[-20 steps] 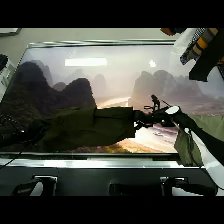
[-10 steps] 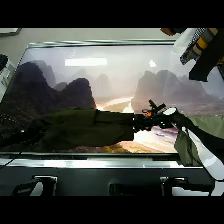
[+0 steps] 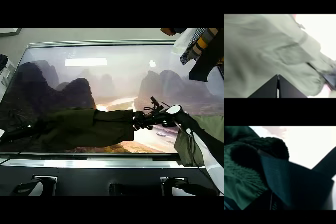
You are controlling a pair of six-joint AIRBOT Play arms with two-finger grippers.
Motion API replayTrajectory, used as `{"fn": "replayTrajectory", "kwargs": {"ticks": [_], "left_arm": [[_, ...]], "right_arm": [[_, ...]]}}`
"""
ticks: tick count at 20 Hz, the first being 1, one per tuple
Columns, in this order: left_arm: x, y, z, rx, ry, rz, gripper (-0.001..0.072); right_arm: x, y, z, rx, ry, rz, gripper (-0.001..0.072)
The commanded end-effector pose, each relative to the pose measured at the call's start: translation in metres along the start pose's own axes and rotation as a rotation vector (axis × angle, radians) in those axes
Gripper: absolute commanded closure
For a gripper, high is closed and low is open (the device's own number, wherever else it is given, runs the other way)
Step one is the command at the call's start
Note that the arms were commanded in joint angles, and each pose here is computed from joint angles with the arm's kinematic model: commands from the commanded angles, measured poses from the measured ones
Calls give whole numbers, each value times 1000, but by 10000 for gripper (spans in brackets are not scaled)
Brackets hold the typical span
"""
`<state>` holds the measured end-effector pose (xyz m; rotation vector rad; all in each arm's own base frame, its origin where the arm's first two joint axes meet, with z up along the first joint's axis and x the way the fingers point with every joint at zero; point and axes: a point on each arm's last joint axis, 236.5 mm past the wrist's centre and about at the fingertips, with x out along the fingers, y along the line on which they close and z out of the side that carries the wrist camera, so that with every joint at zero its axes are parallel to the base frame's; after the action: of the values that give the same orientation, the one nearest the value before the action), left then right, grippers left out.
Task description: Fold the clothes and pants, and hang the long-sleeved shirts on hangers.
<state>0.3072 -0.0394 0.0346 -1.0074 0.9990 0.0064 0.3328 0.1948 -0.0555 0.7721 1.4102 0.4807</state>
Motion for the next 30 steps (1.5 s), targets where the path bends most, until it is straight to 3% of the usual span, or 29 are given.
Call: {"fn": "replayTrajectory", "kwargs": {"ticks": [1, 7, 17, 22, 30], "left_arm": [[38, -30, -20, 18, 100, -104, 694], [130, -51, -89, -24, 249, -92, 694], [220, -106, -194, 83, 535, -38, 696], [244, -149, -237, 128, 593, -77, 695], [267, -172, -259, 120, 637, -88, 696]], "right_arm": [[-21, 7, -13, 3, 11, -42, 682], [-73, 26, -28, -13, -50, -137, 682], [-191, 78, -1, -84, -239, -350, 682], [-221, 109, -12, -98, -248, -331, 682], [-222, 103, -33, -59, -169, -357, 681]]}}
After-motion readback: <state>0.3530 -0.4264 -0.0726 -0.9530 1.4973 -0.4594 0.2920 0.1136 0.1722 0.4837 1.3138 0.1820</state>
